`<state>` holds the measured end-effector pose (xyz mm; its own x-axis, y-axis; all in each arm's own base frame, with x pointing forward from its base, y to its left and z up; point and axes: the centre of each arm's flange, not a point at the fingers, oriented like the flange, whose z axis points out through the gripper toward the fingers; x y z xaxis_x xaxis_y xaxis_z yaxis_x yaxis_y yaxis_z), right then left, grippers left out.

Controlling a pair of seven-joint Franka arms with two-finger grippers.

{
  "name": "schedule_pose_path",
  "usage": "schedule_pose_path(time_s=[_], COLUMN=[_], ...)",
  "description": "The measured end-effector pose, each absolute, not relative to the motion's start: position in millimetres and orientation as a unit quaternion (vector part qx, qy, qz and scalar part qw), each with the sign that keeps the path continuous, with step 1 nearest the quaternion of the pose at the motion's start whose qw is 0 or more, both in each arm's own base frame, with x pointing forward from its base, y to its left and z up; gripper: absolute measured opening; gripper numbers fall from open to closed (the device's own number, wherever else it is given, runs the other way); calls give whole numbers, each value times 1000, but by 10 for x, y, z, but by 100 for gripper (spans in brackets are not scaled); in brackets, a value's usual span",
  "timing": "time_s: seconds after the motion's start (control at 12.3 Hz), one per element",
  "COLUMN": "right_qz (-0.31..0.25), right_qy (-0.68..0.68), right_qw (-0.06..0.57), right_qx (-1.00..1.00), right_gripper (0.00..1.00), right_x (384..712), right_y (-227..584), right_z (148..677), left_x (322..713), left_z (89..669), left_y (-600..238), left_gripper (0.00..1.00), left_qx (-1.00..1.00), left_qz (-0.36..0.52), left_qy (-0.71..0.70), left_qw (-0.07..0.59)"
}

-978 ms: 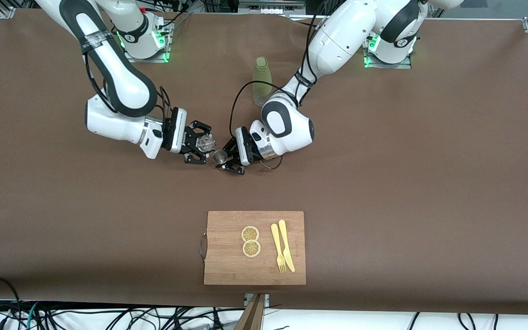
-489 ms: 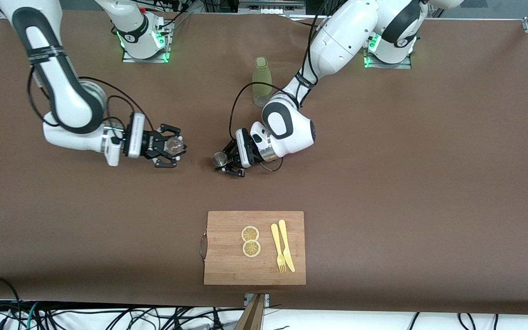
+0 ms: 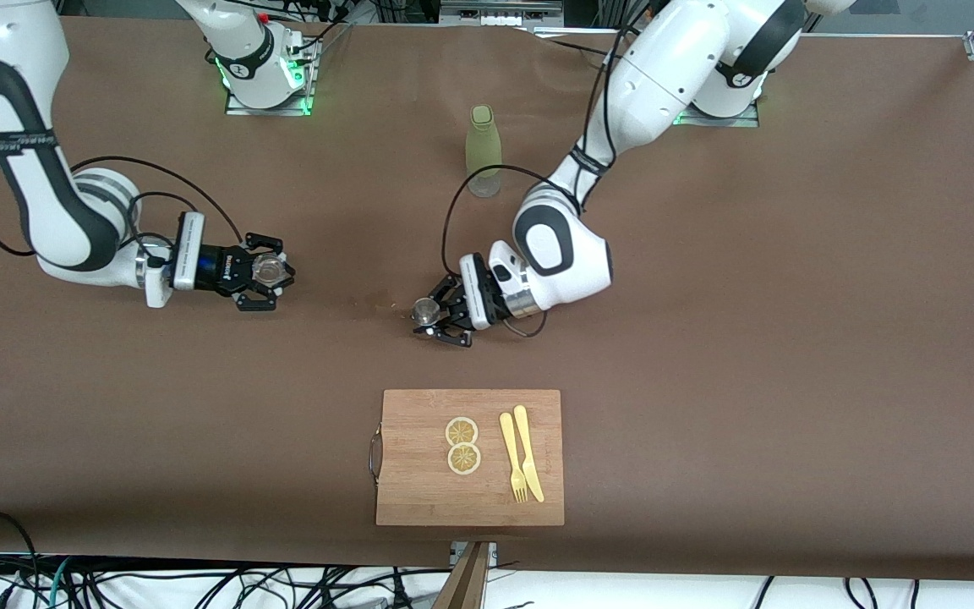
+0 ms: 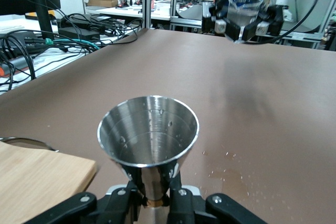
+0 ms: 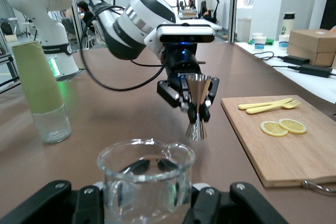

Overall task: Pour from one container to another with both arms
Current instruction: 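Upright the glass cup with the right gripper while the left gripper withdraws the jigger, then lower the glass cup and open the right gripper while the left gripper lowers the jigger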

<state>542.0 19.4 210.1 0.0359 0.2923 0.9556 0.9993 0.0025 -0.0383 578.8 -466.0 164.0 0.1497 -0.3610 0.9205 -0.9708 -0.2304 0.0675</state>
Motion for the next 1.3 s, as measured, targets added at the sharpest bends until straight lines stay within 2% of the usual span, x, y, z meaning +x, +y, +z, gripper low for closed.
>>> schedule_pose_path(time_s=[0.49, 0.81, 1.3], right_qz=[-454, -466, -469], right_qy=[-534, -528, -526], right_qw=[446, 450, 454], right_qx=[-557, -549, -545], right_gripper=[14, 14, 14], right_x=[5295, 5129, 5228], right_y=[-631, -798, -850], right_z=[1404, 887, 511], left_x=[6124, 6205, 6235], left_z=[1723, 1704, 1591], left_y=[-3488, -2664, -1180], left_gripper=[23, 23, 23], left_qx=[627, 598, 574], left_qz=[400, 392, 390], left_qy=[-553, -579, -608], left_qw=[375, 392, 386])
